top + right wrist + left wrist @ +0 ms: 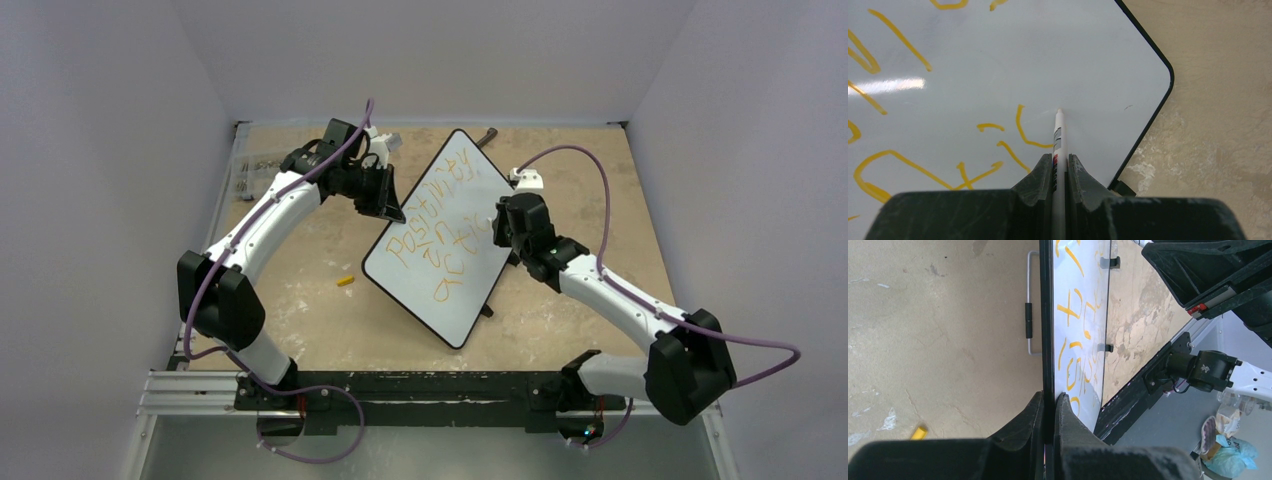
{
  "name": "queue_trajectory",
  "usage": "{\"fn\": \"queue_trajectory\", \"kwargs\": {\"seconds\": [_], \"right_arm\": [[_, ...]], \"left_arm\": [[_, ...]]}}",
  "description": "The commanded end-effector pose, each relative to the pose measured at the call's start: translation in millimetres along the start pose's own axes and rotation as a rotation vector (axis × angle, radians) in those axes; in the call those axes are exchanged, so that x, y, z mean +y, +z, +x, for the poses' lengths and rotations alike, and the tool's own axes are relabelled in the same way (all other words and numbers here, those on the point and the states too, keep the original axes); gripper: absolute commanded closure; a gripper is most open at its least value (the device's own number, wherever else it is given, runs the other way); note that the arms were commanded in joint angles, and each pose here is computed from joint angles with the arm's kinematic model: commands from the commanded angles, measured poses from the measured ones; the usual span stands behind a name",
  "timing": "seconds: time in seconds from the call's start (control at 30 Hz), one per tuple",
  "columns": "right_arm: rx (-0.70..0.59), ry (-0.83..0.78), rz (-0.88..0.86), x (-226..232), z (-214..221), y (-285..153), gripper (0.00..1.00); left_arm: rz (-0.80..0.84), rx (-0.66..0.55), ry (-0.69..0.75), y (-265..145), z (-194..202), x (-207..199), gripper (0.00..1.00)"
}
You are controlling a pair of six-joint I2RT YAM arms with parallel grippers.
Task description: Write a sentence on the whiteboard
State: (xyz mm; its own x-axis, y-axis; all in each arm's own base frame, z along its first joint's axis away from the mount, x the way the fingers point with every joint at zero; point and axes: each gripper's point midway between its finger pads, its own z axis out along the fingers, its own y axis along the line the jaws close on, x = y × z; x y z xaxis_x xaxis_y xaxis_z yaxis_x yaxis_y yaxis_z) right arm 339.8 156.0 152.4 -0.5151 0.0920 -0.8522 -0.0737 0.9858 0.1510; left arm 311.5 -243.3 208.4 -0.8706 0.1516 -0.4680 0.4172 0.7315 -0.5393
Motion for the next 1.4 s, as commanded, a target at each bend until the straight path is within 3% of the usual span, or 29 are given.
{"fn": "queue_trajectory", "kwargs": {"seconds": [0.0, 0.67, 1.03, 1.37], "right_arm": [[-0.033, 0.004, -0.088, 22, -19, -1, 1.0], [-0.048, 0.026, -0.218, 41, -23, -18, 1.0], [-0.1, 0.026, -0.019, 3, -35, -21, 1.0], [-0.121, 0.038, 0.005, -2, -53, -7, 1.0]], "left_arm": [[-0.028, -0.004, 0.095, 1, 1, -3, 1.0], [-0.032, 0.0, 0.098, 2, 2, -3, 1.0], [-0.034, -0.002, 0.099, 2, 2, -3, 1.0], [-0.033, -0.002, 0.099, 1, 2, -3, 1.0]]}}
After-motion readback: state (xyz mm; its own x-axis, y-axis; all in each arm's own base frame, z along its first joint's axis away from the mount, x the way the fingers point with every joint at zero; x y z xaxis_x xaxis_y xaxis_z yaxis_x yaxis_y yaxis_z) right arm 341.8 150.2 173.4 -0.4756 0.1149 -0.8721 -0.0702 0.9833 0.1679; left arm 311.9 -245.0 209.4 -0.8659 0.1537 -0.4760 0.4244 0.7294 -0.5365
